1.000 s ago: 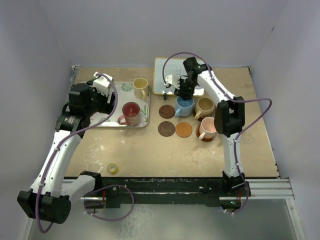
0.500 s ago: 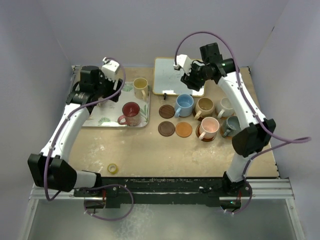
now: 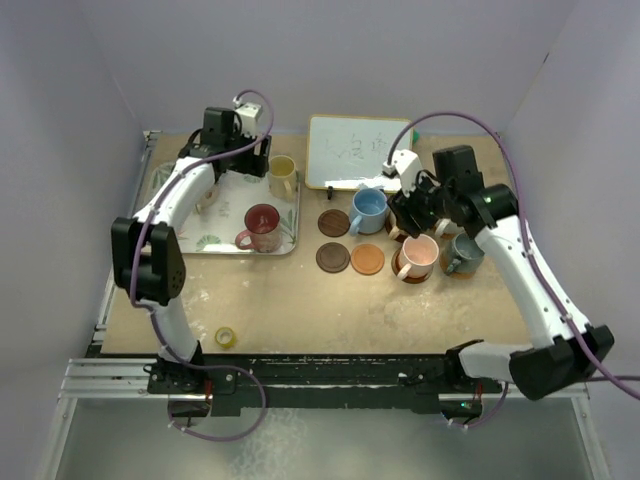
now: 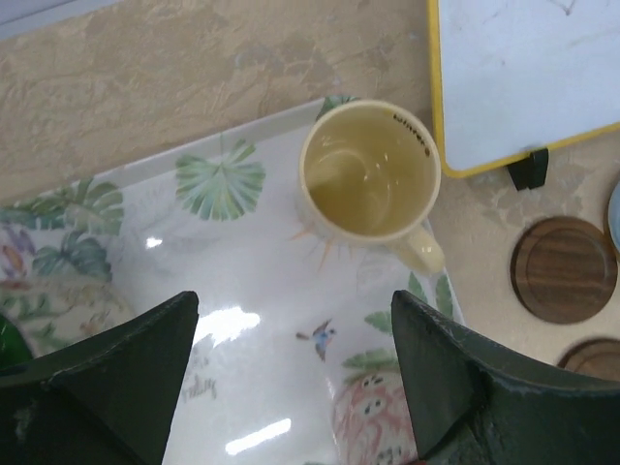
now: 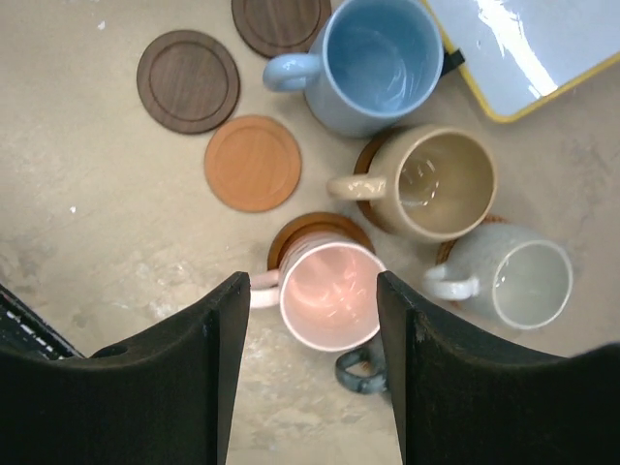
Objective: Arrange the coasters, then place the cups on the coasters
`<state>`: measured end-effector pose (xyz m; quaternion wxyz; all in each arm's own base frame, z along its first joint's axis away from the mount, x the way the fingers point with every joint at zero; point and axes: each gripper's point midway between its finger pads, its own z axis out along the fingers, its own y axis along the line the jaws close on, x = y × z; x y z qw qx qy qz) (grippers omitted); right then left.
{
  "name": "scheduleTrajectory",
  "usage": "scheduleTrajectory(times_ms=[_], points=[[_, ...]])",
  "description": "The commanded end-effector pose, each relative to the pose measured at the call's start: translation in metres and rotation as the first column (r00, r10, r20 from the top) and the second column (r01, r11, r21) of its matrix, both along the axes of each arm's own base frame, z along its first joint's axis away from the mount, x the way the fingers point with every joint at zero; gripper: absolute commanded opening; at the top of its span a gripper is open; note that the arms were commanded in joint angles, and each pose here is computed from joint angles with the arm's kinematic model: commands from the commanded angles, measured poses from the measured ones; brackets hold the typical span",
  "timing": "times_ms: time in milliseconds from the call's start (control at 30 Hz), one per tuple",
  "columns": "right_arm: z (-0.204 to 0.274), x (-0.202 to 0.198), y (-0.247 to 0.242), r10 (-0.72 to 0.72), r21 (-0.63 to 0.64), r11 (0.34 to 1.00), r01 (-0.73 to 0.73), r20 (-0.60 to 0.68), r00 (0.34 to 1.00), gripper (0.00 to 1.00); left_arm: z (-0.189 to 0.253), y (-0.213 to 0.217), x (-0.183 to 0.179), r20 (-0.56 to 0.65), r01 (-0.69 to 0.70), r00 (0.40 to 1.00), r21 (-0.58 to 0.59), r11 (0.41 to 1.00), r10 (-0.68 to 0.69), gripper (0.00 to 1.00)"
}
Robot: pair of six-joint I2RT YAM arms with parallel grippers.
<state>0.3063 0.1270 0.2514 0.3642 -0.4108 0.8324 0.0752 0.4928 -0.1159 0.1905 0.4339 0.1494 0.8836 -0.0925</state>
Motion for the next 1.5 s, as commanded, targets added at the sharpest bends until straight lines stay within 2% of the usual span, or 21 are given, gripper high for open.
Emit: scheduleTrajectory(times_ms=[0,200,400,633,800,900,1167,1467], points=[[-0.005,-0.019,-0.01,-0.092,0.051,0.995,0.091,0.023,0.995,0.58,0.012,-0.027,0.036,0.048,-0.01,0.999,-0.071,0.997,0.013,0.77],[-0.017,-0.034,-0.025,-0.124,0.059,0.991,0.119,0.085,0.989,0.61,-0.025,-0.041,0.07,-0.01,-0.057,0.998,-0.022,0.998,0.056,0.73],[-0.019,-0.037,-0.028,-0.131,0.1,0.988,0.121,0.1,0.986,0.63,-0.054,-0.041,0.078,-0.052,-0.088,0.995,0.03,0.996,0.089,0.58],[-0.029,-0.037,-0.028,-0.133,0.104,0.987,0.124,0.085,0.988,0.63,-0.071,-0.043,0.076,-0.081,-0.087,0.993,0.053,0.995,0.091,0.39],[-0.03,-0.038,-0.029,-0.129,0.104,0.987,0.119,0.089,0.988,0.63,-0.074,-0.045,0.077,-0.082,-0.086,0.992,0.057,0.995,0.091,0.28],[-0.03,-0.039,-0.028,-0.122,0.106,0.988,0.113,0.091,0.988,0.63,-0.072,-0.046,0.079,-0.079,-0.084,0.993,0.055,0.995,0.088,0.19],[-0.028,-0.04,-0.031,-0.132,0.105,0.987,0.121,0.11,0.985,0.63,-0.058,-0.049,0.086,-0.054,-0.058,0.997,0.059,0.997,0.062,0.04],[-0.023,-0.037,-0.041,-0.186,0.115,0.978,0.171,0.133,0.973,0.63,0.031,-0.059,0.082,0.104,0.011,0.995,-0.003,1.0,-0.011,0.03]])
